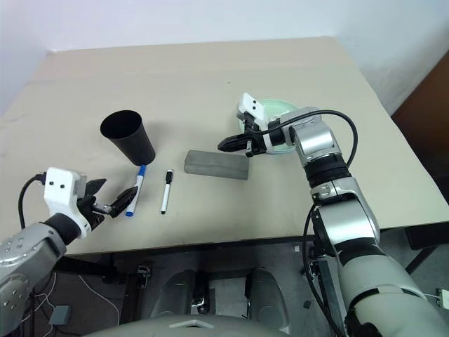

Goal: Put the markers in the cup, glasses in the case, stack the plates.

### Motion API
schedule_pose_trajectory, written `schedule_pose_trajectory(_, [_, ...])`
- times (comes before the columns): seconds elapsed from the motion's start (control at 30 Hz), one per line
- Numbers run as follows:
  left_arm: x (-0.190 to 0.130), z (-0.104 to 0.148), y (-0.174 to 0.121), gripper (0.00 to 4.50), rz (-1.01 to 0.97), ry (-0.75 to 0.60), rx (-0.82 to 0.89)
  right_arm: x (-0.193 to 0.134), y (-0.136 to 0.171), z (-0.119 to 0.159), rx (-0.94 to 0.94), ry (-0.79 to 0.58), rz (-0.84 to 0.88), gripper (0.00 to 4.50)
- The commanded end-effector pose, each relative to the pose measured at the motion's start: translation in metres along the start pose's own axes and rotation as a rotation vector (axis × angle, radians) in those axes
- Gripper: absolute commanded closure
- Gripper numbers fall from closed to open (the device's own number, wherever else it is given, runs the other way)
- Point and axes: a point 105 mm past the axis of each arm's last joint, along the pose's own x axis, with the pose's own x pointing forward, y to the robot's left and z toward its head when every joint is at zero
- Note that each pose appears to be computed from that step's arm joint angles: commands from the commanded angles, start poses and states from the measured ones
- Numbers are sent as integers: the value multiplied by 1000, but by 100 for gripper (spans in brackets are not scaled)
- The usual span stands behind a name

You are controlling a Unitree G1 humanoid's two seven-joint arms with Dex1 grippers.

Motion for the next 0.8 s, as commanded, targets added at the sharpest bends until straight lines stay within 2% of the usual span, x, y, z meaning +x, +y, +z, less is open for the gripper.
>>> schedule_pose_trajectory(0.03, [6,6,5,0,31,14,12,-6,-1,17,-34,-46,-15,447])
schedule_pose_trajectory(0.17, [16,1,5,0,40,100,-11,-11,-1,16,-2,-37,-17,447])
schedule_pose_trajectory(0.3, [22,-7,13,0,85,180,-26,-23,8,27,-33,-70,14,447])
schedule_pose_trajectory(0.37, [26,-9,12,0,81,192,-44,-27,16,31,-79,-87,23,447])
schedule_pose_trajectory(0.47, [30,-12,6,0,62,211,-53,-33,20,42,-173,-186,-39,447])
schedule_pose_trajectory(0.57, [35,-14,4,0,63,225,-57,-37,24,46,-131,-258,-52,447])
schedule_pose_trajectory(0.7, [40,-13,0,0,53,233,-67,-42,24,44,-104,-265,-93,447])
schedule_pose_trajectory(0.8, [42,-12,-4,0,34,241,-73,-43,27,41,-91,-254,-84,393])
